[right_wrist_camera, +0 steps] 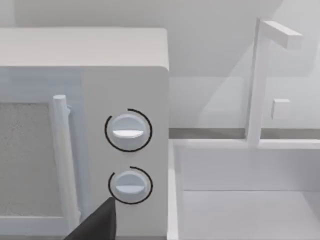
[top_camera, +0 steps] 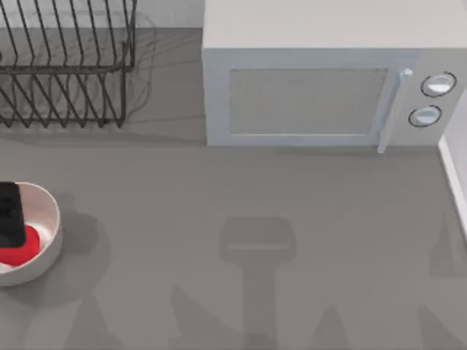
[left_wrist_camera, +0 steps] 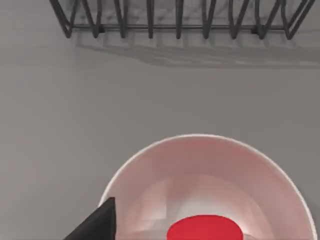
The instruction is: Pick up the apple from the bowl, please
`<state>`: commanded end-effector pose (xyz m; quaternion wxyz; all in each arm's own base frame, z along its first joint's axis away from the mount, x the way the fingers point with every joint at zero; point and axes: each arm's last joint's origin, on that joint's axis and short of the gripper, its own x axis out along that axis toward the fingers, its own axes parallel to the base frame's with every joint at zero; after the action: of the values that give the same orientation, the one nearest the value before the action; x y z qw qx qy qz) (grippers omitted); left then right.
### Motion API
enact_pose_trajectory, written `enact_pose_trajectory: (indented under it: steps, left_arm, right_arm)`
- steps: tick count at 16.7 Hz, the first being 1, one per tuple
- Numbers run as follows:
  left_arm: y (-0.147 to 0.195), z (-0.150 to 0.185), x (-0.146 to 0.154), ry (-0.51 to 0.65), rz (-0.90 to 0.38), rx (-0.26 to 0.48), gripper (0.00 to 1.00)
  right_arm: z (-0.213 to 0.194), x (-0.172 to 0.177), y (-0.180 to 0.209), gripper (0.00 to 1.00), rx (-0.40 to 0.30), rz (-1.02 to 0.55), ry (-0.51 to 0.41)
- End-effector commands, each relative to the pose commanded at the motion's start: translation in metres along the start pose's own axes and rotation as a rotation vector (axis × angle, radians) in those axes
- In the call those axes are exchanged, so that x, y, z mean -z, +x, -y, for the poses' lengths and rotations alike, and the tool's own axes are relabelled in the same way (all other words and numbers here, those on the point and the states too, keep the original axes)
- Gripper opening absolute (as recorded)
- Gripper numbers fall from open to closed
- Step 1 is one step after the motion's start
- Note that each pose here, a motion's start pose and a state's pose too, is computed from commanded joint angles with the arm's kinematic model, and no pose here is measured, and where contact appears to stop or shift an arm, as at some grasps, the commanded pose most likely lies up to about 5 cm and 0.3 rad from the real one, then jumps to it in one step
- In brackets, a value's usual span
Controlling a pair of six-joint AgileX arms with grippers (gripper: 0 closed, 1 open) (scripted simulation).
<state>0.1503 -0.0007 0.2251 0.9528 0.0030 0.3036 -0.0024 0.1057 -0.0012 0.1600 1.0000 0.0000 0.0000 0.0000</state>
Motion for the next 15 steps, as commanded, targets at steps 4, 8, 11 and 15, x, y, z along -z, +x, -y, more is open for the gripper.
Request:
enact_pose_trajectory:
  steps: [4, 8, 11, 15]
  left_arm:
    - [0.04, -0.001, -0.038, 0.004, -0.381, 0.004, 1.0]
    - [0.093, -0.001, -0.058, 0.008, -0.712, 0.007, 1.0]
    - [0.123, -0.001, -0.063, 0.01, -0.876, 0.009, 1.0]
    - [0.137, -0.001, -0.065, 0.011, -0.954, 0.01, 1.0]
  right_arm:
    - [0.0, 0.0, 0.0, 1.0, 0.0, 0.0, 0.0]
    - [0.0, 0.0, 0.0, 1.0, 0.0, 0.0, 0.0]
    - [0.0, 0.0, 0.0, 1.0, 0.0, 0.0, 0.0]
    - [0.0, 0.0, 0.0, 1.0, 0.0, 0.0, 0.0]
